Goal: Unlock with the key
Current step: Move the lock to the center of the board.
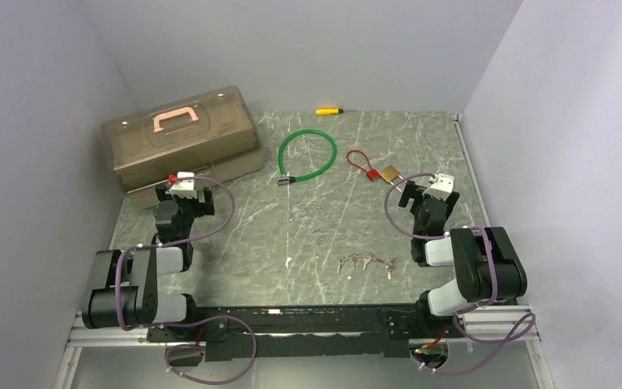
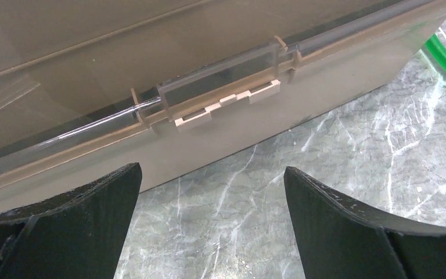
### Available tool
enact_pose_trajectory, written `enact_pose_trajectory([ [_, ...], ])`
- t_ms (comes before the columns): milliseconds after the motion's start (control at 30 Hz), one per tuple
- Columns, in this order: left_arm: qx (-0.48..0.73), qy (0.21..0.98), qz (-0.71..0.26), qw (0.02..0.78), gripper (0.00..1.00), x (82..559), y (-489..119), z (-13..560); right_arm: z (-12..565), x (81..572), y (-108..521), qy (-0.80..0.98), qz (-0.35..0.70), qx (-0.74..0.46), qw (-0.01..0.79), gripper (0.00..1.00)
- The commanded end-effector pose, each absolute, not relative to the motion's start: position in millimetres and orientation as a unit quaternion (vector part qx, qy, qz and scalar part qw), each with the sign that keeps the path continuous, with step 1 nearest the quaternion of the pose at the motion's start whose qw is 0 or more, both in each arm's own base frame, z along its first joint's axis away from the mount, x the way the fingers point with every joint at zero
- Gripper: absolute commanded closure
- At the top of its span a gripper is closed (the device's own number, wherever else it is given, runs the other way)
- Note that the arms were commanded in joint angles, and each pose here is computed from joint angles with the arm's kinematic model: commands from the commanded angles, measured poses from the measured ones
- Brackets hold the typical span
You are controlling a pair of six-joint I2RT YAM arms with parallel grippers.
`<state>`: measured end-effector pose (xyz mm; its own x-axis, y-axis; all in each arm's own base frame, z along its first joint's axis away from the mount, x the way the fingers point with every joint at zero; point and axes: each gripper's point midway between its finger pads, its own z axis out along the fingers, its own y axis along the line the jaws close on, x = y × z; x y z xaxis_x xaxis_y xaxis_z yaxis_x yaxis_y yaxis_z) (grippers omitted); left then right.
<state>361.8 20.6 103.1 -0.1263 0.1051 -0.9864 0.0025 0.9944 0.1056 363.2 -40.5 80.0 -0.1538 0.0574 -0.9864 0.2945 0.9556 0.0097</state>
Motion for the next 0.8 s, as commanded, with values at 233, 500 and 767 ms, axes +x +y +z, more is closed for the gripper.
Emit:
enact_pose_trajectory([
  [233,0.031,0.736,0.040,0.675,0.01,369,21,117,97,370,-40,0.734,-0.089,0.115,0.663,0.00],
  [500,0.101,0.813,-0.027,0.573,0.01,384,-7,132,114,370,-66,0.767,-0.159,0.236,0.575,0.00],
  [767,0.150,0.851,-0.141,0.484,0.01,365,-47,198,173,418,4,0.765,0.102,0.249,0.585,0.00],
])
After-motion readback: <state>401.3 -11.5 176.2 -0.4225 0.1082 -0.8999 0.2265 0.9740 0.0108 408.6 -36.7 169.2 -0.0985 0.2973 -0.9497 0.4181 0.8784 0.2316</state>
